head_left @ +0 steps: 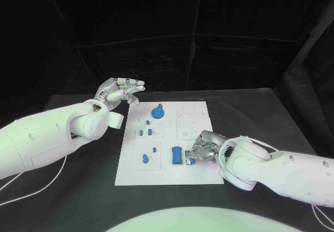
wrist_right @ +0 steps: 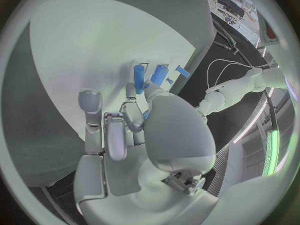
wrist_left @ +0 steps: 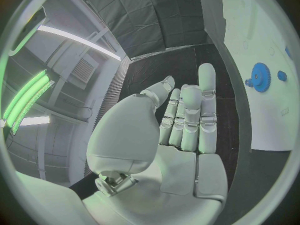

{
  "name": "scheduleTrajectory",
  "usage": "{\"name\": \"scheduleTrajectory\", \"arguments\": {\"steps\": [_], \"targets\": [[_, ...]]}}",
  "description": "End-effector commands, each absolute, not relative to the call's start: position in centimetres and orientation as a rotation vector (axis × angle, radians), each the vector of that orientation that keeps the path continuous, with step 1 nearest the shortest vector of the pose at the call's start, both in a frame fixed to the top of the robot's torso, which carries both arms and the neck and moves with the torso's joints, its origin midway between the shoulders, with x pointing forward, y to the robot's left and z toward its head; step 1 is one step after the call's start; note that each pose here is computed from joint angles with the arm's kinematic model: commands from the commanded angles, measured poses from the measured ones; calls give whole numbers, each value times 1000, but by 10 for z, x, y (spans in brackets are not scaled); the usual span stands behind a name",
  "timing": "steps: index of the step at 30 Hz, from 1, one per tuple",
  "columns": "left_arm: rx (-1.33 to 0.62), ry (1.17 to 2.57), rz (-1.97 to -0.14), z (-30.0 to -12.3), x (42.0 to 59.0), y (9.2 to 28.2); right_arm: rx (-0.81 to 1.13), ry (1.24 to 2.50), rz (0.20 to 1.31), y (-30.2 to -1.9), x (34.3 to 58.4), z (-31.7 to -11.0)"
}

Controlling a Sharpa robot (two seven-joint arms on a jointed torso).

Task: Assemble the parts on the task board

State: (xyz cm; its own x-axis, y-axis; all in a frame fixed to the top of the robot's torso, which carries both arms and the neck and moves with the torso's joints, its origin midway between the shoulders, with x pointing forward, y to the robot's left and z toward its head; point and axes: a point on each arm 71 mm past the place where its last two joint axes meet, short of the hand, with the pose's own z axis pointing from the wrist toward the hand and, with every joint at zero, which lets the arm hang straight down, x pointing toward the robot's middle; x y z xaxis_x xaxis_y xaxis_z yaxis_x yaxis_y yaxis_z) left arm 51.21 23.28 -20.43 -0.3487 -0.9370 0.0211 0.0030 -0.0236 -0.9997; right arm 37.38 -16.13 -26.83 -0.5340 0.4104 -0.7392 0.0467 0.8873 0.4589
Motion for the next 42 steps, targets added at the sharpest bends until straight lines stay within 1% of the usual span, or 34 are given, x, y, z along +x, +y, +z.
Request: {"name": "scheduleTrajectory", "arguments": {"steps": [1, 16, 31, 37, 42], "targets": [[-1029, 1453, -1502, -203, 512, 232, 295, 2091, 455, -161, 375, -267], [-1029, 1455, -1502, -203, 512, 232, 275, 2087, 443, -160, 375, -268], [-1030, 1455, -1501, -203, 512, 232, 273, 2082, 454, -161, 375, -267], [-1029, 1454, -1501, -203, 512, 232, 270, 2044, 512, -165, 373, -262], [-1029, 1449, -1497, -203, 513, 233, 320, 1973, 641, -175, 376, -257]]}}
